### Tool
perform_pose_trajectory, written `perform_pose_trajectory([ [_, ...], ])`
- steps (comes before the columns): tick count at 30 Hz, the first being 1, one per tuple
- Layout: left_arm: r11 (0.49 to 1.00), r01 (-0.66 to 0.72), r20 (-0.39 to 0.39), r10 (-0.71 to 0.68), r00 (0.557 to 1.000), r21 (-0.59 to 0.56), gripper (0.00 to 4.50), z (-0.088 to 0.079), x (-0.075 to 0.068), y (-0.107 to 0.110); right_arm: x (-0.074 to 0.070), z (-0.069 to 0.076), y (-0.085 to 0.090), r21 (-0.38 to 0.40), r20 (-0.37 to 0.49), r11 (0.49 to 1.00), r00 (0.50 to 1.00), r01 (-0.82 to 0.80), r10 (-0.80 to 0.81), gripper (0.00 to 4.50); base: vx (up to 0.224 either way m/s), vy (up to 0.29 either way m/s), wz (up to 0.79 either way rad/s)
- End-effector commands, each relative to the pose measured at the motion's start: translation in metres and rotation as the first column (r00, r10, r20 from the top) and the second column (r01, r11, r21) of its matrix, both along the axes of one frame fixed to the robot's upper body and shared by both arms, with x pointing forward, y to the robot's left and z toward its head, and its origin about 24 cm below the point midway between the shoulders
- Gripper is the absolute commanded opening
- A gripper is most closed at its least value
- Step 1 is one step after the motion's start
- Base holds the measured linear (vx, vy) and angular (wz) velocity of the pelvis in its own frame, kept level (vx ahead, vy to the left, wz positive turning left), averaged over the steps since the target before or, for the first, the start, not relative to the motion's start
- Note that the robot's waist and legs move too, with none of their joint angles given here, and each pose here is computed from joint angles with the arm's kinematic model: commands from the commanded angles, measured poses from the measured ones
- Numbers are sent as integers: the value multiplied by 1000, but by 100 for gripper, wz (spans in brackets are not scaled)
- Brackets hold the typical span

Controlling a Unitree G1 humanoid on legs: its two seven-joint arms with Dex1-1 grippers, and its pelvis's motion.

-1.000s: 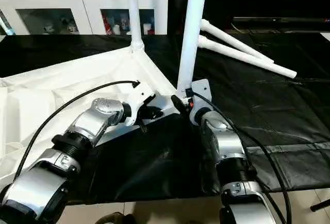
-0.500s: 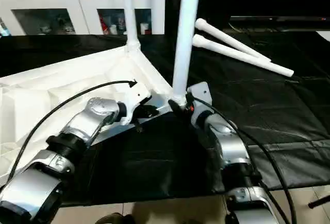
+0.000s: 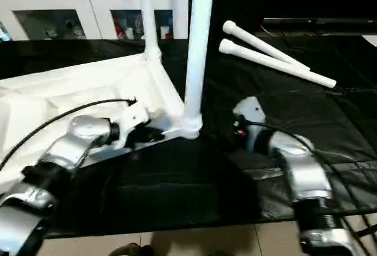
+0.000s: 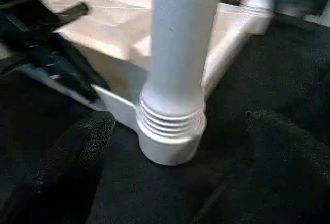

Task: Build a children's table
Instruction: Rotate leg to tighten

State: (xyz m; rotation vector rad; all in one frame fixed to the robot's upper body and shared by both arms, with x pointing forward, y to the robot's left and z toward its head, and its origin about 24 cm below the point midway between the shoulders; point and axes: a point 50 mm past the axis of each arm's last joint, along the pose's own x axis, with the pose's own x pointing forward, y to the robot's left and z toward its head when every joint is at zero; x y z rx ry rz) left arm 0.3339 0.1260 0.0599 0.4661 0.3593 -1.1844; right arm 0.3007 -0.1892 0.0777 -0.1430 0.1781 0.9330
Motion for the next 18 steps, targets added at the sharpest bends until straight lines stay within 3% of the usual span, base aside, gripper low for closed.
perform_pose_trajectory([
  [1, 997, 70, 10, -70, 997, 17, 0, 2, -4, -3, -3, 3, 2, -3, -1, 999, 999, -53, 53, 443, 0, 0, 0],
  [5, 975, 219, -13, -218, 976, 44, 0, 0, -19, 5, -14, 3, 2, -83, -30, 975, 979, -204, 203, 443, 0, 0, 0],
  [18, 884, 464, -85, -459, 884, 54, 0, 1, -42, -1, -18, -12, 20, -137, -128, 901, 910, -411, 395, 443, 0, 0, 0],
])
